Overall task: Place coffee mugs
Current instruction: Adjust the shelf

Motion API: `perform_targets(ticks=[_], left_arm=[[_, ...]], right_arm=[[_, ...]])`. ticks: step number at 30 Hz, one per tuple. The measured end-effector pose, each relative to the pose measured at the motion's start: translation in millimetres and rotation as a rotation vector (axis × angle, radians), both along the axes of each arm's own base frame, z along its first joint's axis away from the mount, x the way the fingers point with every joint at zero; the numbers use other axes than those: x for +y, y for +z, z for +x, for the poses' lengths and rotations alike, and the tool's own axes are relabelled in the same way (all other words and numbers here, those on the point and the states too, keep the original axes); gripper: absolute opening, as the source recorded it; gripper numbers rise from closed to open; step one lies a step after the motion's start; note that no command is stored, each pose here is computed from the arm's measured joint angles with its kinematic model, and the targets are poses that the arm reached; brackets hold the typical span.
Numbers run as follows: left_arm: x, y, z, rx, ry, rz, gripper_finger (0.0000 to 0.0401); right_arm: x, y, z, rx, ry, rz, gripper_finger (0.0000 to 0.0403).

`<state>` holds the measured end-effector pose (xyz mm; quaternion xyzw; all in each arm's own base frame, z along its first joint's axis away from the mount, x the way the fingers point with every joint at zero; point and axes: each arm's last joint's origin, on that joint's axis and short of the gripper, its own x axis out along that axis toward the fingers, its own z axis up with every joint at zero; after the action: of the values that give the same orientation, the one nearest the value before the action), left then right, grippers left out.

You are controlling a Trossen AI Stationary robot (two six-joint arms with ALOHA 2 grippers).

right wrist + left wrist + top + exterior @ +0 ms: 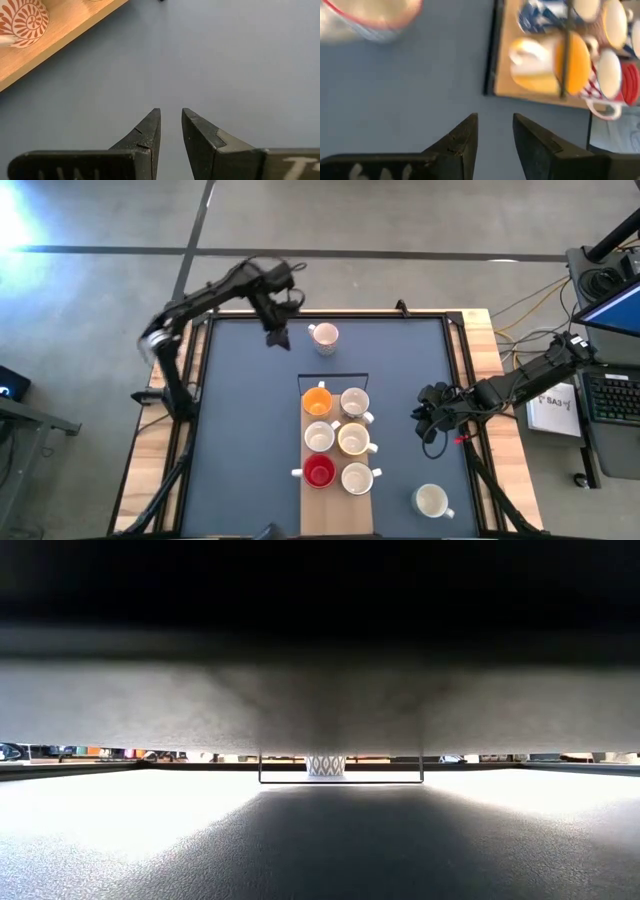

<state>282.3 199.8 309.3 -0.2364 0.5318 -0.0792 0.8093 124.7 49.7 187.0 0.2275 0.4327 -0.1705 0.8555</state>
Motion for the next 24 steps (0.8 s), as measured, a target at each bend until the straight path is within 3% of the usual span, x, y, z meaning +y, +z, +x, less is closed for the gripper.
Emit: perform_targets(ticks=[9, 14, 24], left_arm=[[-96.1, -17.7, -51.6, -0.18, 0.097, 0.029, 0.0104], [-136.4, -35.7, -79.6, -0.134, 0.256, 0.069, 0.0104], [-220.5, -63.3, -101.0, -0.096, 0.407, -0.078, 0.0087]], right_arm=[[0.0, 0.0, 0.0, 0.0, 0.0, 0.0, 0.0068], [0.0, 0.0, 0.0, 0.0, 0.0, 0.0, 0.0068], [0.0, 0.0, 0.0, 0.0, -0.001, 0.0, 0.0068]])
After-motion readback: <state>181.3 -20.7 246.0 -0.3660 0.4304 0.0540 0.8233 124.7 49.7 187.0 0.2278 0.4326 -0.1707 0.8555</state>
